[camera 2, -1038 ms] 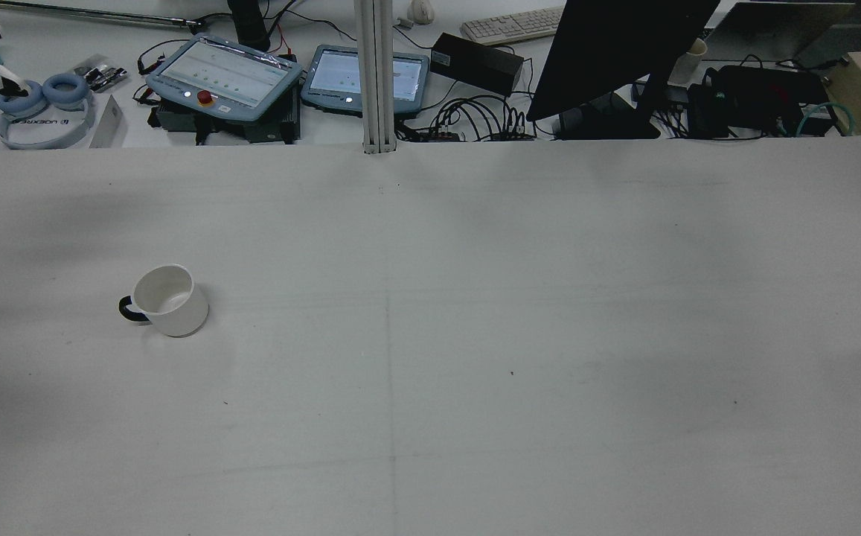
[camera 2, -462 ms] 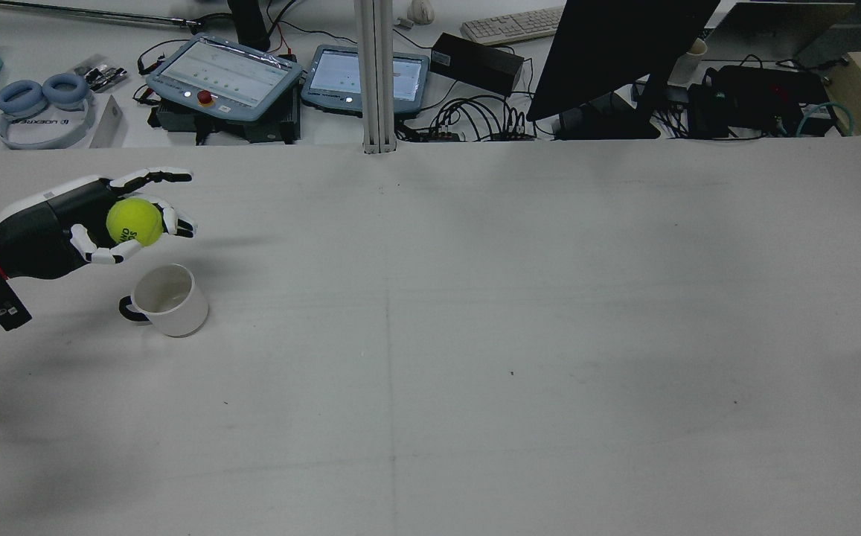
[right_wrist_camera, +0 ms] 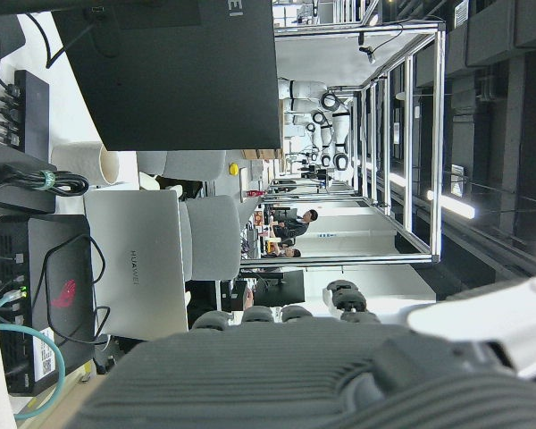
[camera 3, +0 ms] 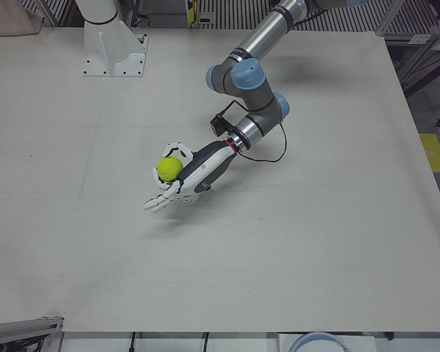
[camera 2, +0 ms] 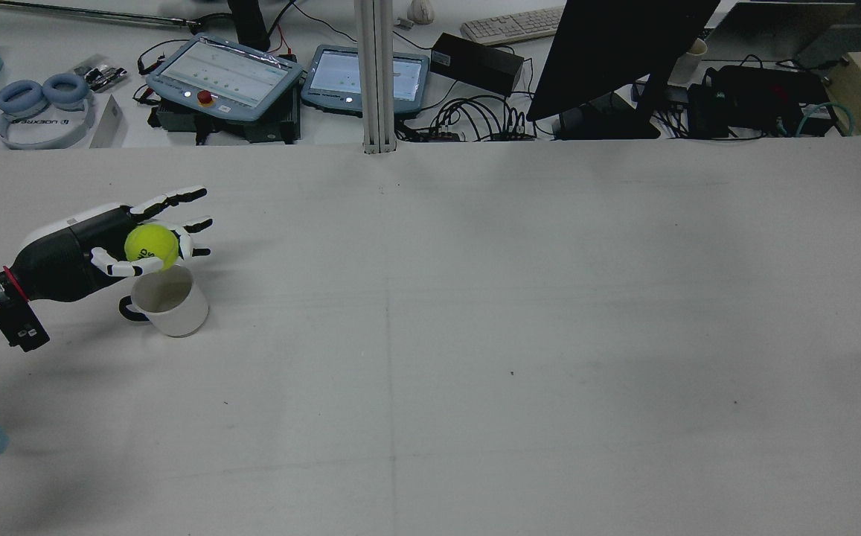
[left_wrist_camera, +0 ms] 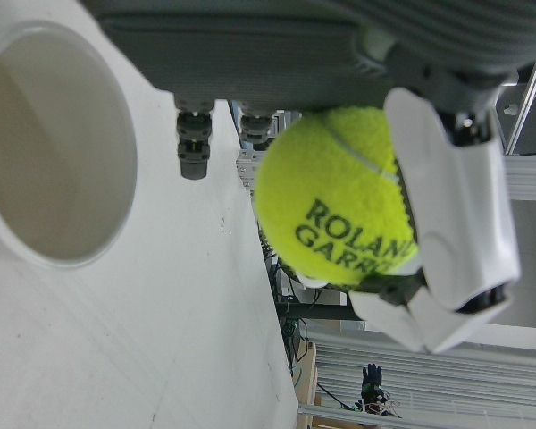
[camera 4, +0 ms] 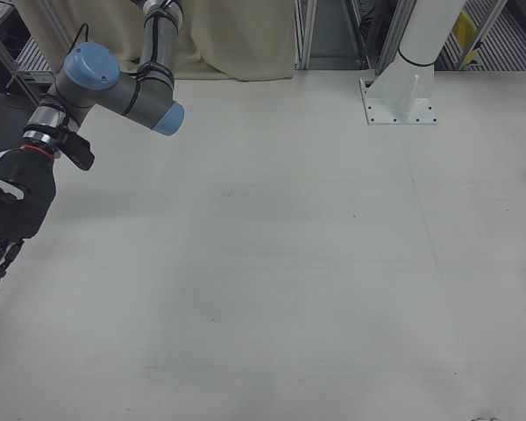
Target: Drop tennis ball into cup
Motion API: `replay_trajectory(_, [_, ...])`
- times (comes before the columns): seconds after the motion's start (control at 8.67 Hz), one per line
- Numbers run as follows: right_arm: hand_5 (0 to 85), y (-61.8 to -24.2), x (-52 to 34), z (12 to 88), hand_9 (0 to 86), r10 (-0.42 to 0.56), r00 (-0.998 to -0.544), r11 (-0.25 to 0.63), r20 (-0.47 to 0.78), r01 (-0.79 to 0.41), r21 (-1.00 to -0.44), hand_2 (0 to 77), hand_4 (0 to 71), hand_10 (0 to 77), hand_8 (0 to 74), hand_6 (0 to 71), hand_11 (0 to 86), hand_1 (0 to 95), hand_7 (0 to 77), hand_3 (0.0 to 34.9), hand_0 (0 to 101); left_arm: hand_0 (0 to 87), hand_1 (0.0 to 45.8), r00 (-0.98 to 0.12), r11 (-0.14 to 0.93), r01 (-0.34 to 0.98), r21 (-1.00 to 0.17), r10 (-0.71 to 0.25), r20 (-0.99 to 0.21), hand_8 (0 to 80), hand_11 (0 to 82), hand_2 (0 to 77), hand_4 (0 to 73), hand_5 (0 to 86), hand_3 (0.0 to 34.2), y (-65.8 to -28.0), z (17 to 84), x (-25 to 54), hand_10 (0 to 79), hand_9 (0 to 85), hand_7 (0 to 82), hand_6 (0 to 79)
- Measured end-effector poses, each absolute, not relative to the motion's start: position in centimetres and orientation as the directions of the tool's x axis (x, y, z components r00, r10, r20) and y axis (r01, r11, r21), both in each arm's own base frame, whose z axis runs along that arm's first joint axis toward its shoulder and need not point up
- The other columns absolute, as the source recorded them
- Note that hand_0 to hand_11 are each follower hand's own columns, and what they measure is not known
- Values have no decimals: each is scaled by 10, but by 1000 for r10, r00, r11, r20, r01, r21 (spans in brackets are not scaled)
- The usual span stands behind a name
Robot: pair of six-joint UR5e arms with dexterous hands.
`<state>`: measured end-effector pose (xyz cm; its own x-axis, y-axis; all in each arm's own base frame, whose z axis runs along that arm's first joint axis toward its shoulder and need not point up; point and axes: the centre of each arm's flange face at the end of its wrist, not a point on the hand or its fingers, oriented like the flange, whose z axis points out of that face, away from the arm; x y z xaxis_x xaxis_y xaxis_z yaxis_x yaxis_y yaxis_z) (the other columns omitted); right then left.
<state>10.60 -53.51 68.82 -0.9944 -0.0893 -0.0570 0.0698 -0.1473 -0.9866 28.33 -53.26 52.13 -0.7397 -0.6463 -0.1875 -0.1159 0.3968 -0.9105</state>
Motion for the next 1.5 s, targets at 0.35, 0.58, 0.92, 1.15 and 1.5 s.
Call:
replay_trajectory(0.35, [0, -535, 106, 688, 0, -89, -994, -147, -57, 70, -987, 5, 0, 0, 0, 0, 5, 5, 5, 0, 0, 488, 235, -740, 395, -117, -911, -646, -185, 27, 65, 387, 11, 98, 125, -533, 530, 283, 33, 11, 376, 529])
replay_trajectory(0.58, [0, -535, 106, 688, 0, -89, -994, -147, -57, 70, -987, 5, 0, 0, 0, 0, 5, 5, 0, 0, 0, 463, 240, -742, 396, -118, -911, -644, -184, 22, 16, 322, 11, 76, 172, -534, 533, 281, 0, 11, 33, 196])
replay_trajectory(0.92, [0, -535, 106, 688, 0, -89, -994, -147, -57, 70, -987, 5, 0, 0, 0, 0, 5, 5, 5, 0, 0, 452, 245, -799, 407, -84, -909, -573, -183, 27, 0, 333, 11, 76, 190, -559, 529, 229, 0, 11, 16, 147])
replay_trajectory(1.15, [0, -535, 106, 688, 0, -89, -994, -147, -57, 70, -987, 5, 0, 0, 0, 0, 5, 5, 5, 0, 0, 451, 240, -900, 389, 26, -921, -392, -191, 0, 0, 322, 11, 33, 190, -595, 532, 99, 0, 5, 22, 0])
replay_trajectory(1.5, [0, -535, 106, 688, 0, -90, -994, -146, -57, 70, -987, 5, 0, 0, 0, 0, 5, 5, 5, 0, 0, 490, 240, -952, 318, 117, -941, -235, -198, 5, 44, 327, 11, 71, 142, -600, 551, -23, 11, 16, 71, 136])
